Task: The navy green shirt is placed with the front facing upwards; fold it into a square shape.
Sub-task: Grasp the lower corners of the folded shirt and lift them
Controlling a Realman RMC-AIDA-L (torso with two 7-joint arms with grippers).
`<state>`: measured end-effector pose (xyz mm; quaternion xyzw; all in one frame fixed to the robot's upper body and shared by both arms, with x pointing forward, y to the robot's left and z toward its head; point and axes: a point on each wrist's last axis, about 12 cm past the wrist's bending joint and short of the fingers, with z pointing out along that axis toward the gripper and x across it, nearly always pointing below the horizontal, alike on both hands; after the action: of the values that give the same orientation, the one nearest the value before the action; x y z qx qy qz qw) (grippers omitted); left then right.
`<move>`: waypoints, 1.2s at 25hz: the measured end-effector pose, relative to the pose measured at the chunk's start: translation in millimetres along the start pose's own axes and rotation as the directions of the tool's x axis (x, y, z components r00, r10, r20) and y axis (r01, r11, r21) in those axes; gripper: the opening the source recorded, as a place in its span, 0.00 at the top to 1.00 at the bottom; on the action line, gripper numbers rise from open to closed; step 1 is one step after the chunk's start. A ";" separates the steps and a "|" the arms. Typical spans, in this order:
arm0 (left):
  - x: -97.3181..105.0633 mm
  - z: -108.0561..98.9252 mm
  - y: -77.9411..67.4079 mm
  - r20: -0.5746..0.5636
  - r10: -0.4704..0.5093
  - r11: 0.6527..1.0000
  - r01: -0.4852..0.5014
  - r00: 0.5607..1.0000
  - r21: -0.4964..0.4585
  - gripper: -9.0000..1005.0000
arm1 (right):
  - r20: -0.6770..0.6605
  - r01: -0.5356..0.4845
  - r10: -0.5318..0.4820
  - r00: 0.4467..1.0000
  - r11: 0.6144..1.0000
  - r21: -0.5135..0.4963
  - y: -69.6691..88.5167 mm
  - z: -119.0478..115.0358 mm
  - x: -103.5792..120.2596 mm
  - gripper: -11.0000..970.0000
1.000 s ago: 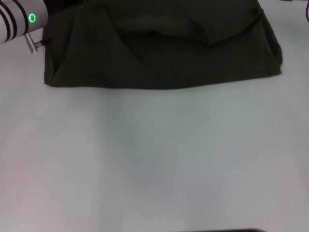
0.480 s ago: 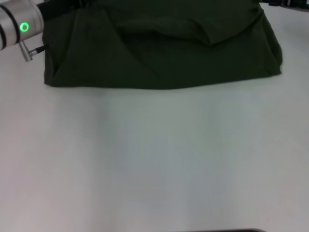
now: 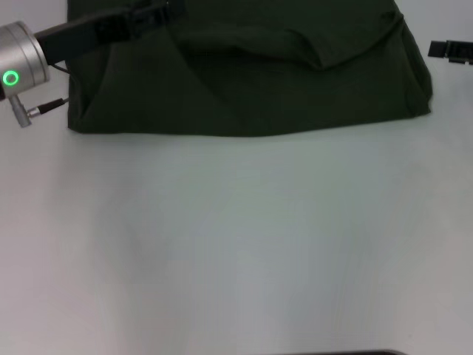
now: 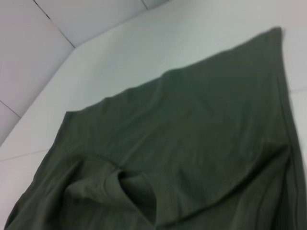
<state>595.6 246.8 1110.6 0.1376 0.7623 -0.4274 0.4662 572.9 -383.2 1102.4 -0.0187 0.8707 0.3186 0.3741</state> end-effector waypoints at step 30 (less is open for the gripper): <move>19.2 -1.2 -0.5 -0.030 0.048 0.999 -0.047 0.998 0.017 0.16 | -0.099 -0.087 0.098 0.990 0.991 0.104 2.7 35.8 28.0 0.29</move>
<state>584.5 243.8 1095.1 0.1660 0.7623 -0.4202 0.4635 575.0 -355.0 1066.7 0.0239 0.9038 0.2904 0.3135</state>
